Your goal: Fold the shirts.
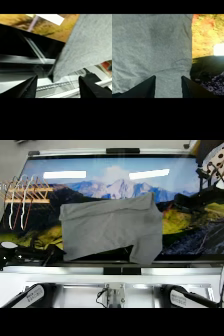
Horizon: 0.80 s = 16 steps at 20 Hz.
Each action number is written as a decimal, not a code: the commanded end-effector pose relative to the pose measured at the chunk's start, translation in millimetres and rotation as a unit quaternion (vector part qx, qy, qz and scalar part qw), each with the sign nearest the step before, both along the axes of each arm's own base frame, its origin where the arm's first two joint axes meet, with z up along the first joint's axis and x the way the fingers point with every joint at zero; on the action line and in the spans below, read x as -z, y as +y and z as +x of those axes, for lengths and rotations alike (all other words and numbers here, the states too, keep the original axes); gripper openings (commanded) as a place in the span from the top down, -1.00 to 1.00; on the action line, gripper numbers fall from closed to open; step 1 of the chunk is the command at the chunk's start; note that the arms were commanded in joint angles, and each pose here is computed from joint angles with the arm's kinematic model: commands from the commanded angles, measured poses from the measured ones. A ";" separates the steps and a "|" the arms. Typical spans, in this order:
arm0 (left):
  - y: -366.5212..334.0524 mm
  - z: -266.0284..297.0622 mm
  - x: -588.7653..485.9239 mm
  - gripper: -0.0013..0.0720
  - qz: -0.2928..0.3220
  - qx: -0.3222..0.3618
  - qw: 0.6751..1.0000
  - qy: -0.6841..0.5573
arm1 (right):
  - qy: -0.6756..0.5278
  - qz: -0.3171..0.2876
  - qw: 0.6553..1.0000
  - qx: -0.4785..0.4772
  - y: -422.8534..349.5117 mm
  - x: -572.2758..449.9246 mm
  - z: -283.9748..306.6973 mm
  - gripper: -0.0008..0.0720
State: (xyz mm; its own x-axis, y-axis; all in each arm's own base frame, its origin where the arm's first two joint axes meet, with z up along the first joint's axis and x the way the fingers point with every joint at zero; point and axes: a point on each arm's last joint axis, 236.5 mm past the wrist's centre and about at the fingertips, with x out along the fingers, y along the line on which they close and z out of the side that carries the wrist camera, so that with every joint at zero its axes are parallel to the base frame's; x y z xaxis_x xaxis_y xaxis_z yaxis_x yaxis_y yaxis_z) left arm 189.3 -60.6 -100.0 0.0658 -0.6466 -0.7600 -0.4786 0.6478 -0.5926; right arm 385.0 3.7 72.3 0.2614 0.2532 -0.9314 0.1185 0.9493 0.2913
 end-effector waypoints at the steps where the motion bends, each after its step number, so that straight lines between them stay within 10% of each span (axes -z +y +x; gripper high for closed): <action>1: -4.5 -0.8 14.3 -0.64 0.021 0.005 1.000 -0.013 | -0.014 0.011 1.000 -0.001 4.2 -3.1 5.6 -0.27; 6: -10.9 11.7 21.9 0.24 0.050 -0.006 0.999 -0.018 | 0.000 0.007 1.000 -0.005 2.7 -0.3 -0.4 -0.27; 8: -14.0 11.7 20.8 0.89 0.047 0.002 0.999 -0.021 | 0.034 0.007 0.999 -0.030 3.0 12.7 -15.7 -0.81; 16: -21.9 6.5 5.8 0.89 0.027 0.039 0.998 -0.031 | 0.098 0.014 0.995 -0.028 -8.2 108.0 -36.4 -0.37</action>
State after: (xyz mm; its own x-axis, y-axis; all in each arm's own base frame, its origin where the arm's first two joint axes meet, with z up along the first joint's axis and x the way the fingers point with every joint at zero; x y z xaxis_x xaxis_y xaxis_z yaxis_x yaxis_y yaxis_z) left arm 198.2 -76.5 -115.6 0.0817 -0.5835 -0.8080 -0.4093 0.7195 -0.5610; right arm 347.3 -1.1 -8.0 0.0676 0.2973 -0.9524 0.1365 0.9428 0.3041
